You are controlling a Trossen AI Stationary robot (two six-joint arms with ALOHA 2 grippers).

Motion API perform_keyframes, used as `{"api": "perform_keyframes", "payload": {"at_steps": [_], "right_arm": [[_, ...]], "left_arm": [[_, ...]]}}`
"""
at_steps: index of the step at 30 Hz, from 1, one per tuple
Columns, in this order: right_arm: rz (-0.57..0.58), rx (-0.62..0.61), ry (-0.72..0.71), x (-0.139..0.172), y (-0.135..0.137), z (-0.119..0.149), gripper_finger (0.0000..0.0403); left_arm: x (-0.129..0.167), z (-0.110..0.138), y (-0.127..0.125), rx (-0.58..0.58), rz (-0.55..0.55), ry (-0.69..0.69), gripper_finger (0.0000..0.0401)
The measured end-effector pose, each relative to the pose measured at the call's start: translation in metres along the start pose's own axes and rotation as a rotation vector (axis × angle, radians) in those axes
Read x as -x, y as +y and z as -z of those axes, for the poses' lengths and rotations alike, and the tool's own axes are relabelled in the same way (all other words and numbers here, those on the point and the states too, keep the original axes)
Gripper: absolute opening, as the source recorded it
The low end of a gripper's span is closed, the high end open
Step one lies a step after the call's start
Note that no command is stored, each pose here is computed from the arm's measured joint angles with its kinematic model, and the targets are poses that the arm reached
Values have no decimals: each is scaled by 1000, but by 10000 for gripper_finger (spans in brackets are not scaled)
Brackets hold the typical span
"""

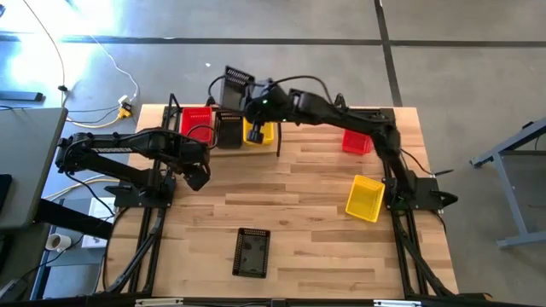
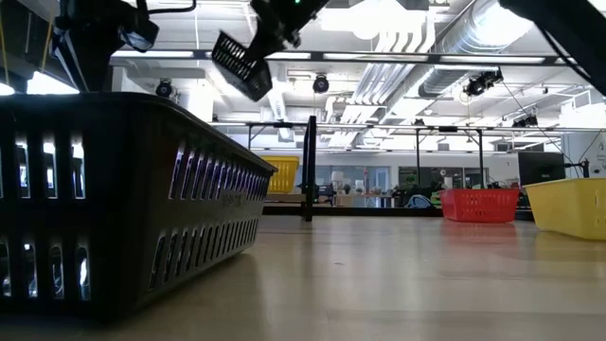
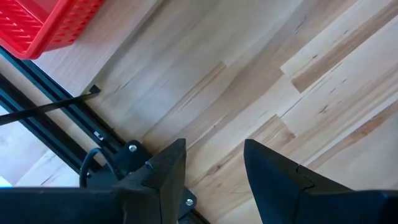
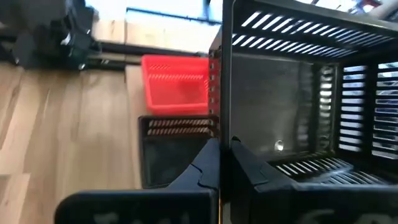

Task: Stack baskets on shelf by color
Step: Stack the right black bin on top of the black bin

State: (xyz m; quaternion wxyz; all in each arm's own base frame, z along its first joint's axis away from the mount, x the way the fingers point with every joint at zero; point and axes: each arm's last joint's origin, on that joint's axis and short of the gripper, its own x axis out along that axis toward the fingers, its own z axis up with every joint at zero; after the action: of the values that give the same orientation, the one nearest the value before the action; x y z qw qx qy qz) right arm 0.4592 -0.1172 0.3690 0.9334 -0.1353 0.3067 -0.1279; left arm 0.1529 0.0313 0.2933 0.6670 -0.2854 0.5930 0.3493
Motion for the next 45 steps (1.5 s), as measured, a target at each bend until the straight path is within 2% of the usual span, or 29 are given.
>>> {"api": "perform_keyframes", "payload": {"at_steps": [12,21,29,45], "right_arm": [[-86,1,92,-60,35,21,0],[-101,5,128,-91,46,38,0],[-103,9,151,-105,50,48,0],[-102,35,164,-108,43,54,0]], "left_arm": [[0,4,3,-5,-25,44,152],[0,4,4,-7,-33,51,152],[0,4,4,-7,-34,49,152],[0,4,4,-7,-33,48,152]]}}
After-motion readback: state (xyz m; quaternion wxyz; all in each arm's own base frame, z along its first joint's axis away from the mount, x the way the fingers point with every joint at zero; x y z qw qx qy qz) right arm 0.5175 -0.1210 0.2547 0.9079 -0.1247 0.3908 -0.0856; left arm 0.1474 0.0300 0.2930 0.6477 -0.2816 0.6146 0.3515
